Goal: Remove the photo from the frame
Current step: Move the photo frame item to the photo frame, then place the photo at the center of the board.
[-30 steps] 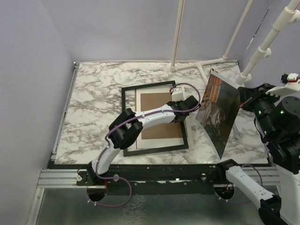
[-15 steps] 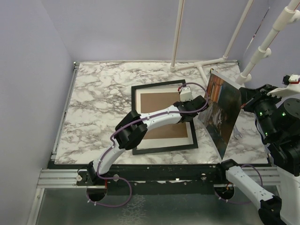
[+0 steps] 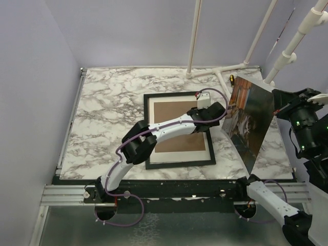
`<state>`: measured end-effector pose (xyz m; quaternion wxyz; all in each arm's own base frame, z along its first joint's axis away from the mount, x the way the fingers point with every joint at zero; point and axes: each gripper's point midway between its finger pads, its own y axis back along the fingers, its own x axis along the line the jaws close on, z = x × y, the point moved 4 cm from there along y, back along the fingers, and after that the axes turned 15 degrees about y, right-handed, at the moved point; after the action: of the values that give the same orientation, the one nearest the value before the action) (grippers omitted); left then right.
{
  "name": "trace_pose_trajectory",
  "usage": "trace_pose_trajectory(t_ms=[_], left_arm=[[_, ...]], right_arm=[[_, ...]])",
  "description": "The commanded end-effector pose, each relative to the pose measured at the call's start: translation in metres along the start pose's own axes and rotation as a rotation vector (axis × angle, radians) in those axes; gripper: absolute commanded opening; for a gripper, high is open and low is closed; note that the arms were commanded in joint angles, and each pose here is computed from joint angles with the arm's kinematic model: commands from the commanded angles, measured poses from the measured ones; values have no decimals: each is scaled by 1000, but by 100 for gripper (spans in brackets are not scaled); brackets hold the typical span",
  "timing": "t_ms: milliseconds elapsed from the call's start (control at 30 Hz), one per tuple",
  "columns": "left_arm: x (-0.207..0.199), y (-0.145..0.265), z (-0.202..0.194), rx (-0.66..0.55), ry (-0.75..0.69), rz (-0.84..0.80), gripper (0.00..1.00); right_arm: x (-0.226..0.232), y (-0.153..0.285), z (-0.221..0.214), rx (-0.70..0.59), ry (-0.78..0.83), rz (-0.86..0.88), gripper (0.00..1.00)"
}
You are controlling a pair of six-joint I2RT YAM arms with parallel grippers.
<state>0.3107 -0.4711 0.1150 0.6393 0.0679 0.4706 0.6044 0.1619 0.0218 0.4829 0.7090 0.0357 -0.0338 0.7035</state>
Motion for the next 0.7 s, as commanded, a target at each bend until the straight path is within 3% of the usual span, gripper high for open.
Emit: trace_pose_trajectory(t_ms=[0, 167, 367, 667], left_arm=[[-21, 61, 72, -37, -38, -139, 70], [23, 87, 123, -33, -32, -157, 70], [105, 117, 175, -87, 47, -105, 70], [208, 154, 229, -199, 172, -27, 70]], right_arm=[[-3, 12, 23, -45, 5, 3, 0], [32, 2, 32, -35, -36, 209, 1], [76, -21, 39, -14, -99, 441, 1], [158, -84, 38, 83, -335, 869, 1]])
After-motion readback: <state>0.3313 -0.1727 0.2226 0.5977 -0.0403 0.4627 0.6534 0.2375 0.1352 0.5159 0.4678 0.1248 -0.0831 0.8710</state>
